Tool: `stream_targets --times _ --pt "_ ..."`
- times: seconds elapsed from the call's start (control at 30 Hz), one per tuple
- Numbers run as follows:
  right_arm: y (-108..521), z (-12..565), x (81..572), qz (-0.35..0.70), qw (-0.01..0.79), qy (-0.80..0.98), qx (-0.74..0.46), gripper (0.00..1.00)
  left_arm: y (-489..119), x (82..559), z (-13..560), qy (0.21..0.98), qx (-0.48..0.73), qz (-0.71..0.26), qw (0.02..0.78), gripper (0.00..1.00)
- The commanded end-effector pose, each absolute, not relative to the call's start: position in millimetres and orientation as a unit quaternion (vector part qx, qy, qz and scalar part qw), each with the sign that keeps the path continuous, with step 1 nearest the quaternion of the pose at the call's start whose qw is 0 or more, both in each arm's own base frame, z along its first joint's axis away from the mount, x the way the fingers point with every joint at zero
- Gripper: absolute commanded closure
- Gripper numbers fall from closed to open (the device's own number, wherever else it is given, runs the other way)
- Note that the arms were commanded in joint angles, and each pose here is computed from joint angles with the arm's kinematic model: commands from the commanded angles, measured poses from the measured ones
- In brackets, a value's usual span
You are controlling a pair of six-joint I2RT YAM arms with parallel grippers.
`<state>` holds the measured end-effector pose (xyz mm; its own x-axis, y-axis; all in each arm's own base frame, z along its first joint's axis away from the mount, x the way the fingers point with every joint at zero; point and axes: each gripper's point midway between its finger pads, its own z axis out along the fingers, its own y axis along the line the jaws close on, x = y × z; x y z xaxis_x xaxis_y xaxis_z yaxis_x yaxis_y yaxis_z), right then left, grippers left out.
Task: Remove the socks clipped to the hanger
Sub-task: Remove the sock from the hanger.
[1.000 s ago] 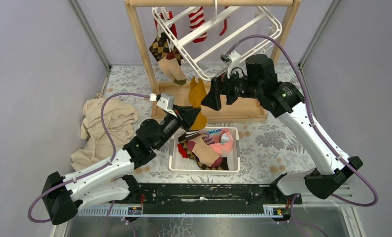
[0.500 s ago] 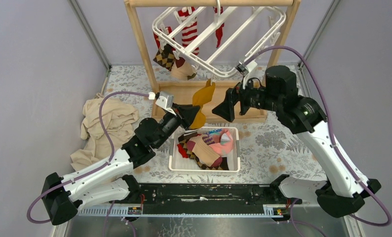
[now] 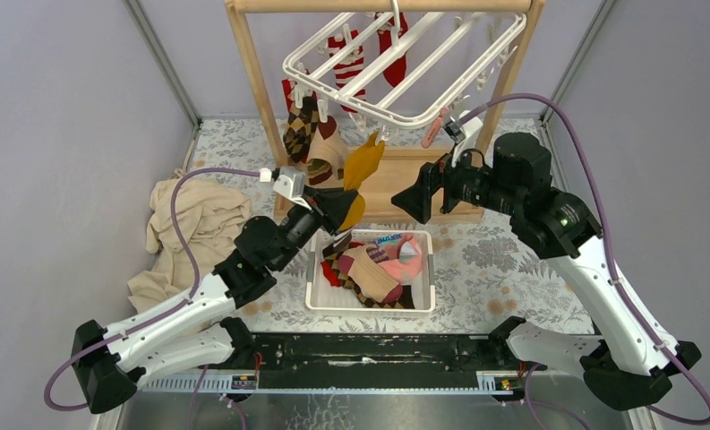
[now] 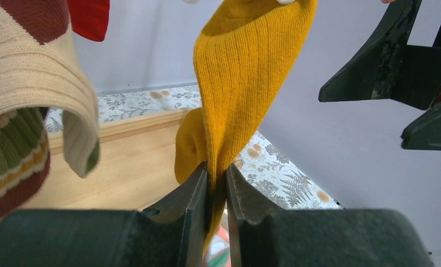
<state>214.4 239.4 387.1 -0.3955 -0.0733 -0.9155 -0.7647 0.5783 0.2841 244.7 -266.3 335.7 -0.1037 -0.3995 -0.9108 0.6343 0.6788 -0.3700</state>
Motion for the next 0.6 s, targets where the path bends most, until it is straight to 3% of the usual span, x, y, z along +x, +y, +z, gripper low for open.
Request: stream_targets --times 0.0,0.23,0.57 --pt "225.2 410.2 226.9 0.35 0.546 0.726 -0.228 0.02 -263.2 244.5 353.3 0.617 0.089 -0.388 0.679 0.76" --pt "193.4 418.9 215.7 0.328 0.61 0.696 -0.186 0.06 -270.9 248.1 349.6 0.618 0.092 -0.391 0.676 0.76" --pt "178.7 424.3 200.5 0.341 0.634 0.675 -0.161 0.2 -289.8 254.8 344.1 0.623 0.102 -0.403 0.663 0.76"
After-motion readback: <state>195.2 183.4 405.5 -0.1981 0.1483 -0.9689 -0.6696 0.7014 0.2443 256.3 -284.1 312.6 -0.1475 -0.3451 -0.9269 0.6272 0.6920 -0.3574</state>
